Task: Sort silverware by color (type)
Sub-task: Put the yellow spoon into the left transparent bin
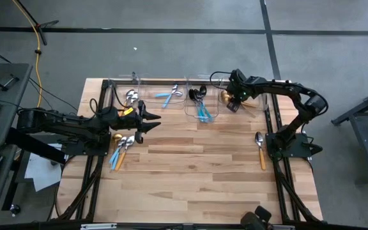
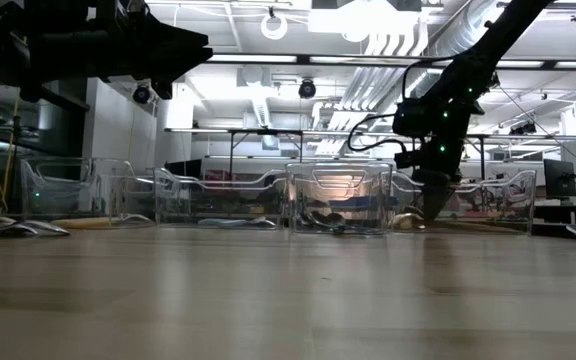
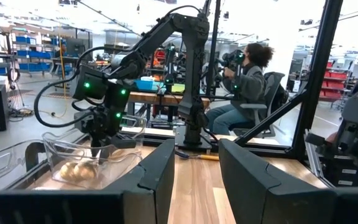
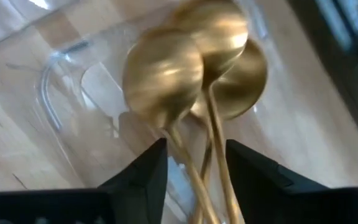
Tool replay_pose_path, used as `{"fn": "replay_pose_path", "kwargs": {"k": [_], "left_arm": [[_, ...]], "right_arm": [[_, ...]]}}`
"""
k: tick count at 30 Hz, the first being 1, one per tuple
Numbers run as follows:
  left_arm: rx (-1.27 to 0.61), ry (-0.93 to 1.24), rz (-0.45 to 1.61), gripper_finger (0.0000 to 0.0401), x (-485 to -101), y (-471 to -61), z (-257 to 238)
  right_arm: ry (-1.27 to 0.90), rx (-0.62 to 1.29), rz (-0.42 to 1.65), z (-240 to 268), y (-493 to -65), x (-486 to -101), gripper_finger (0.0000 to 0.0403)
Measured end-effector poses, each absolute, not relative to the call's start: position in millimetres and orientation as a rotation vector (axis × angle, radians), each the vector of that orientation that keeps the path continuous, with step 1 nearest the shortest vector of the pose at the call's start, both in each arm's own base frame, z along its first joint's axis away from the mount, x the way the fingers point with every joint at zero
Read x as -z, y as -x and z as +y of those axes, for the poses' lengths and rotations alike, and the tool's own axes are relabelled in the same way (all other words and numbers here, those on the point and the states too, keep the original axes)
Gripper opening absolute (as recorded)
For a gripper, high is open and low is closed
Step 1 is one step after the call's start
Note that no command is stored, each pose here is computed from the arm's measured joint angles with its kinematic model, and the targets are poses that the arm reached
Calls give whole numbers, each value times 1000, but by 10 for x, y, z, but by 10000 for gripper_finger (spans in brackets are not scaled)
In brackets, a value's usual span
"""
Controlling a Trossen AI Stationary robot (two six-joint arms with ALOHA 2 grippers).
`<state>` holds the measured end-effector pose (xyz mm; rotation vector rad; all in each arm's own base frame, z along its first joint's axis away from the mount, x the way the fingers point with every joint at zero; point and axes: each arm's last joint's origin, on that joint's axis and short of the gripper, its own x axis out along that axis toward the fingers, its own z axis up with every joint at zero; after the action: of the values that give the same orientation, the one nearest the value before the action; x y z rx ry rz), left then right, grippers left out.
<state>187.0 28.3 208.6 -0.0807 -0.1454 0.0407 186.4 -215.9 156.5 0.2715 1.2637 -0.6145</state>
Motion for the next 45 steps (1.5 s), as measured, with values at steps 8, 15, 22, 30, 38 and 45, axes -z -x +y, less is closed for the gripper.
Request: {"fn": "replay_pose_path", "kwargs": {"k": [8,15,22,30,38,45], "left_arm": [[-42,72,-142,117,-2083,-1870,283],[-42,73,-138,117,-2079,-1870,284],[-42,75,-125,117,-2066,-1872,283],[-43,75,-125,117,-2066,-1872,283],[-45,41,-121,117,-2063,-1872,283],[-46,23,-119,117,-2061,-1872,284]], "right_arm": [[-191,719,1293,-2246,-1892,-1981,169],[-179,718,1087,-2099,-1801,-2538,169],[-235,574,828,-1619,-1644,-2609,169],[-173,291,300,-960,-1799,-2245,169],[-21,93,-89,-581,-1895,-2151,169],[37,50,-117,-502,-1951,-2201,169]]}}
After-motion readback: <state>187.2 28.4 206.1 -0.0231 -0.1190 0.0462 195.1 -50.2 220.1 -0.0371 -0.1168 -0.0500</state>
